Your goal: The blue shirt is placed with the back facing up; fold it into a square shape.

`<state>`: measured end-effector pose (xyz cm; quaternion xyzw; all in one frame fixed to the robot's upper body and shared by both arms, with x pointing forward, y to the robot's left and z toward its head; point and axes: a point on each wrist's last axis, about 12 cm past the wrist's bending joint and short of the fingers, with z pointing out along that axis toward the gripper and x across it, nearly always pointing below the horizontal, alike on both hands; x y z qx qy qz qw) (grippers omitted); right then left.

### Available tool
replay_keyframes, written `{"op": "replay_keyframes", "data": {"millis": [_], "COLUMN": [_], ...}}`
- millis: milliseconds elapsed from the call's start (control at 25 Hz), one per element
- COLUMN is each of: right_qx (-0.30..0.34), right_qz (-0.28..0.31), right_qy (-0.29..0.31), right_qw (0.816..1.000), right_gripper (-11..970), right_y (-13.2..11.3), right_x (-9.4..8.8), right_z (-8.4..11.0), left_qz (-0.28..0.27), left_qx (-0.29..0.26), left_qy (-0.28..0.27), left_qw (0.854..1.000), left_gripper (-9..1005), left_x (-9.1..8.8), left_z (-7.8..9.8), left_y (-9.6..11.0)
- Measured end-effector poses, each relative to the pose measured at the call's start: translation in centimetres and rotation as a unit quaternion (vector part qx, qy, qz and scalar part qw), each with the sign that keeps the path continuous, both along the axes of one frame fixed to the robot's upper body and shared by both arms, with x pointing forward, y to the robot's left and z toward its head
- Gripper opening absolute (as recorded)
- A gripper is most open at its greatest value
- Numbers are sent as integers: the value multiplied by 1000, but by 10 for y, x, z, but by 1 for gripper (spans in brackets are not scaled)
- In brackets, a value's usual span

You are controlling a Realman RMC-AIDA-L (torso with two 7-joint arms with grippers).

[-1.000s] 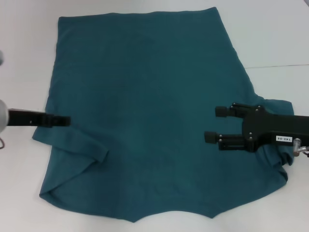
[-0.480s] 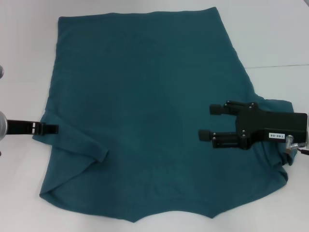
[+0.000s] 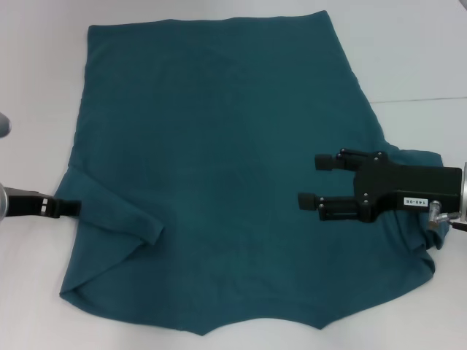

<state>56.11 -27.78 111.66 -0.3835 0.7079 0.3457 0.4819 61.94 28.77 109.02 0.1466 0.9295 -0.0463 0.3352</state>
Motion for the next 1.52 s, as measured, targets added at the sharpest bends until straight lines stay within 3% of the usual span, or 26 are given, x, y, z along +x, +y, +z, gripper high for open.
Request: {"op": "replay_keyframes", "data": {"millis": [680, 1160, 1520], "right_qx": [-3, -3, -2], "right_qz": [9, 18, 25], "right_qy": [-3, 0, -1], "right_qw": [1000, 1000, 1000], "right_gripper": [908, 908, 907], "right_y": [6, 10, 13], "right_x": [5, 5, 6], "right_z": [2, 2, 3], "left_qz": [-1, 40, 88], "left_qx": [-6, -34, -88], "left_qy": [10, 17, 50], "left_qw": [1000, 998, 991], "left_gripper": [842, 841, 842], "left_x": [3, 8, 11], "left_z": [-4, -9, -3], "left_y": [-2, 1, -2]}}
